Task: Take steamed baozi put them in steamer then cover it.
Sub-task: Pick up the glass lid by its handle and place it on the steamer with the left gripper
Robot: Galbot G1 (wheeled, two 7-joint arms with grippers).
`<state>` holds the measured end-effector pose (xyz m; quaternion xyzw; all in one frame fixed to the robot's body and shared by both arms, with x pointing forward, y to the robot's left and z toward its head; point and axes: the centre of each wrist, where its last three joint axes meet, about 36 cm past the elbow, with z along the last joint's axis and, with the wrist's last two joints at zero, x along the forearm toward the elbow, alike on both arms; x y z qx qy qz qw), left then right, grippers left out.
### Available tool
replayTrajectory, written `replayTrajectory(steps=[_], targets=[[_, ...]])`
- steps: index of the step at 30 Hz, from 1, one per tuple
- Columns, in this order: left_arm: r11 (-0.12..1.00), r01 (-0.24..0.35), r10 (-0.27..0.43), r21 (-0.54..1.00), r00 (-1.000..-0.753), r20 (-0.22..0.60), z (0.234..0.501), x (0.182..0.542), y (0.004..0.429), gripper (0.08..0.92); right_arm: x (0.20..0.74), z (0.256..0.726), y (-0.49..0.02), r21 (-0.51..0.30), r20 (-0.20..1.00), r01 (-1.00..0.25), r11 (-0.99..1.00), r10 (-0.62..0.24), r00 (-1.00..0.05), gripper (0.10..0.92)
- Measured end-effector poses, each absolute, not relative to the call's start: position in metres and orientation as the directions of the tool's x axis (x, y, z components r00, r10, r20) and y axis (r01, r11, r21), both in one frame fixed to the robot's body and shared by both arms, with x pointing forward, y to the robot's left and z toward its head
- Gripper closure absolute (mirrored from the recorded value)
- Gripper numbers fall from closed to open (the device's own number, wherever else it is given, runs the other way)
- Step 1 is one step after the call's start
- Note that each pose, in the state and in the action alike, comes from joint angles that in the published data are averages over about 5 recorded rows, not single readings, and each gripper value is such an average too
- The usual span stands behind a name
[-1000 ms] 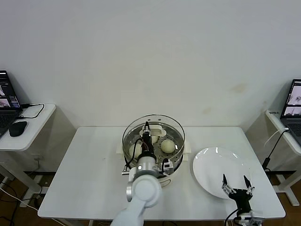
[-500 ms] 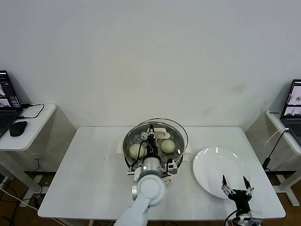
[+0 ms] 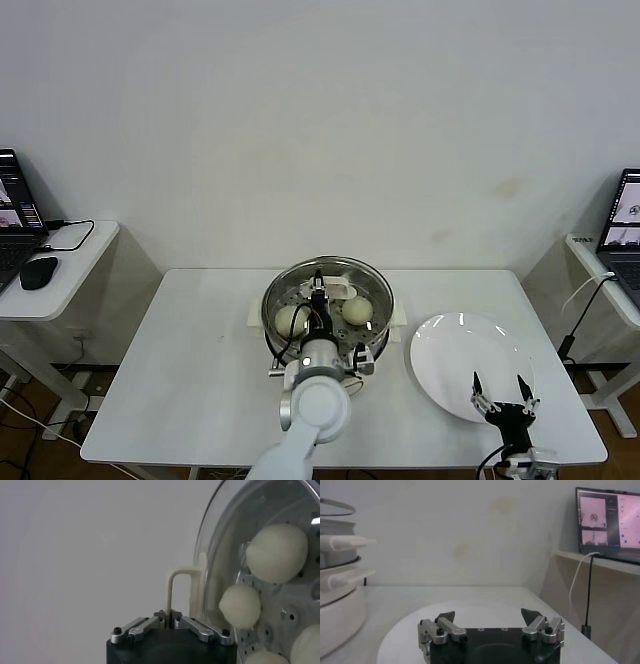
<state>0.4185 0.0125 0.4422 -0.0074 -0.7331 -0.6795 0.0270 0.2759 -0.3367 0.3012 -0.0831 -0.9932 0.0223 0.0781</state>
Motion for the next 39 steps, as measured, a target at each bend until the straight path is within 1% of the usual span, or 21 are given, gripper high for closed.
replayTrajectory(steps=[19,30,33,39], targets=[[0.046,0.070,-0.030,0.996,-0.997,0.071,0.433,0.418,0.013,0.865,0.276,0.300,-0.338,-0.060,0.149,0.166,0.984,0.173,-0.974,0.200],[0.054,0.071,-0.020,0.996,-0.997,0.073,0.432,0.417,0.013,0.860,0.275,0.300,-0.339,-0.063,0.146,0.168,0.984,0.176,-0.974,0.200],[0.060,0.072,-0.014,0.996,-0.997,0.073,0.432,0.416,0.013,0.812,0.275,0.300,-0.340,-0.065,0.144,0.168,0.984,0.176,-0.974,0.200],[0.078,0.075,-0.003,0.994,-0.997,0.075,0.435,0.412,0.014,0.644,0.275,0.301,-0.342,-0.069,0.142,0.170,0.983,0.179,-0.974,0.200]])
